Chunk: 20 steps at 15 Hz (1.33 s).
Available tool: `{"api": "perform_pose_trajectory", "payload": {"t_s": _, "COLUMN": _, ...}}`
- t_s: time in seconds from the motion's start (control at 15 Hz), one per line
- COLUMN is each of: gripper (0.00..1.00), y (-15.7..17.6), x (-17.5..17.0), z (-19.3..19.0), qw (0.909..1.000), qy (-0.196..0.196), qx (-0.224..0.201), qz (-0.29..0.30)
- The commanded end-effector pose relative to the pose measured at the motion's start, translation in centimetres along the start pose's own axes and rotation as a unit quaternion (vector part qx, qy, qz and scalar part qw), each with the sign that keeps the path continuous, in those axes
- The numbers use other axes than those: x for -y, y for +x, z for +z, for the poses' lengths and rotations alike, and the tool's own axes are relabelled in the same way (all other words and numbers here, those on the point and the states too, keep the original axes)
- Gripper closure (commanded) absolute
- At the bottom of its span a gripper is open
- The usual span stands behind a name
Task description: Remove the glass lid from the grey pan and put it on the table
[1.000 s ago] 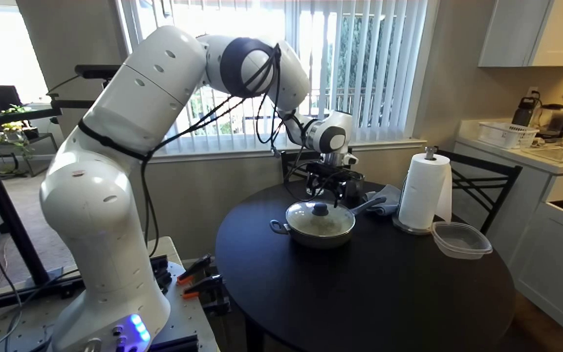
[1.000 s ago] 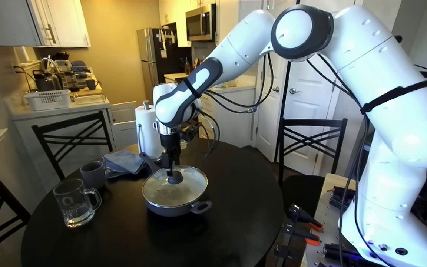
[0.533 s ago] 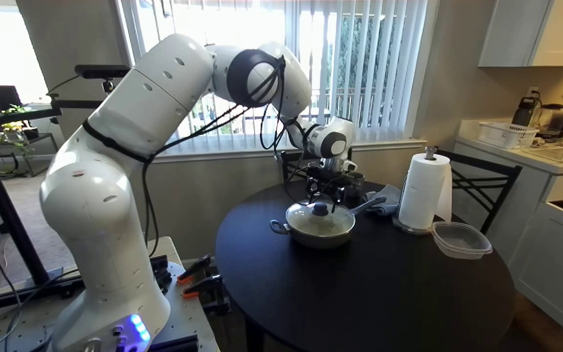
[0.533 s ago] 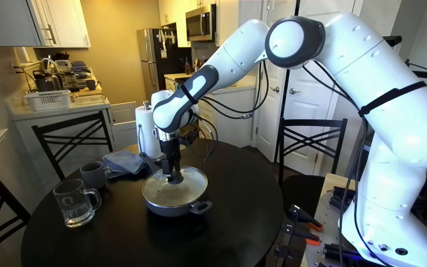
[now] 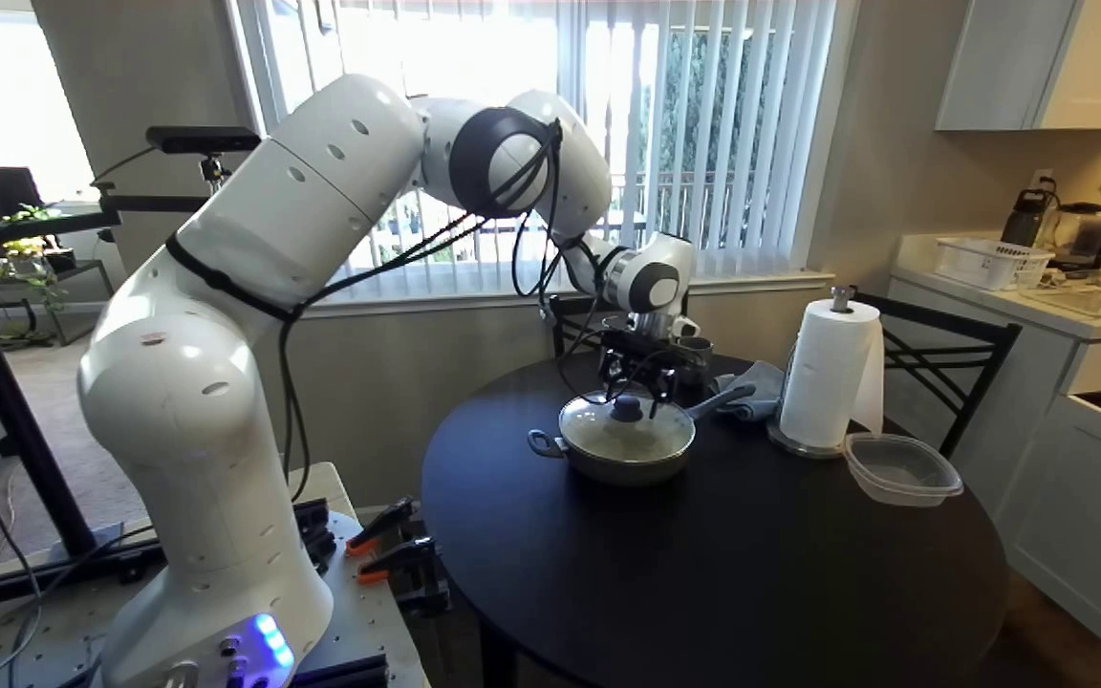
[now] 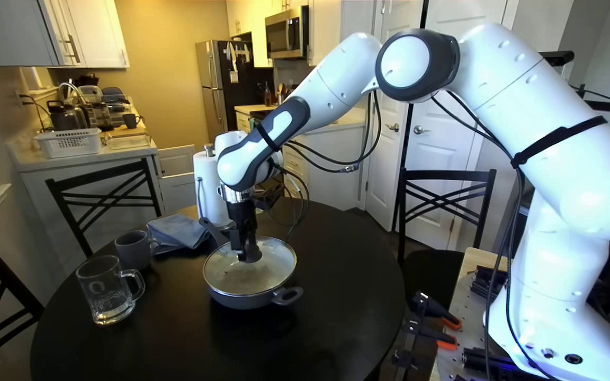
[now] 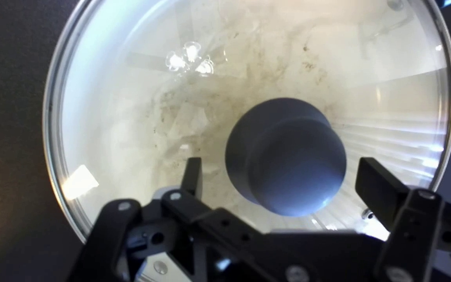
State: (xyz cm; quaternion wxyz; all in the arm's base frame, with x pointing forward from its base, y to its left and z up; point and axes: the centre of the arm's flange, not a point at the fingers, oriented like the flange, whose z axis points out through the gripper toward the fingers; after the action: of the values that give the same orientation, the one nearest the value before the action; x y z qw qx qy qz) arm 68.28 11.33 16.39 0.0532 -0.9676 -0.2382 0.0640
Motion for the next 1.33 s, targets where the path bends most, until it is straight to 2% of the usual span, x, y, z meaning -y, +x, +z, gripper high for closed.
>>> {"api": "perform_pose_trajectory", "payload": {"t_s": 0.0, "gripper": 0.25, "y": 0.24, "x": -0.02, "z": -0.69, "qw": 0.9999, "qy": 0.01, "qx": 0.004, "qz": -0.01}}
{"api": "perform_pose_trajectory", "payload": {"t_s": 0.07, "gripper": 0.26, "y": 0.27, "x": 0.0, "z": -0.73, "qw": 0.9999, "qy": 0.011, "qx": 0.004, "qz": -0.01}}
{"api": "perform_pose_trajectory", "payload": {"t_s": 0.4, "gripper": 0.58, "y": 0.16, "x": 0.12, "z": -0.96, "qw": 0.9999, "qy": 0.008, "qx": 0.004, "qz": -0.005}}
{"api": "perform_pose_trajectory", "payload": {"t_s": 0.93, "gripper": 0.67, "y": 0.13, "x": 0.35, "z": -1.51, "qw": 1.0, "qy": 0.003, "qx": 0.0, "qz": -0.006}}
{"api": "perform_pose_trajectory", "payload": {"t_s": 1.0, "gripper": 0.29, "y": 0.15, "x": 0.32, "z": -1.42, "qw": 1.0, "qy": 0.004, "qx": 0.001, "qz": -0.004}}
{"api": "perform_pose_trajectory", "payload": {"t_s": 1.07, "gripper": 0.17, "y": 0.1, "x": 0.47, "z": -1.43, "qw": 1.0, "qy": 0.005, "qx": 0.002, "qz": -0.005}}
{"api": "perform_pose_trajectory", "payload": {"t_s": 1.27, "gripper": 0.02, "y": -0.19, "x": 0.44, "z": -1.0, "qw": 0.9999, "qy": 0.002, "qx": 0.011, "qz": 0.002}}
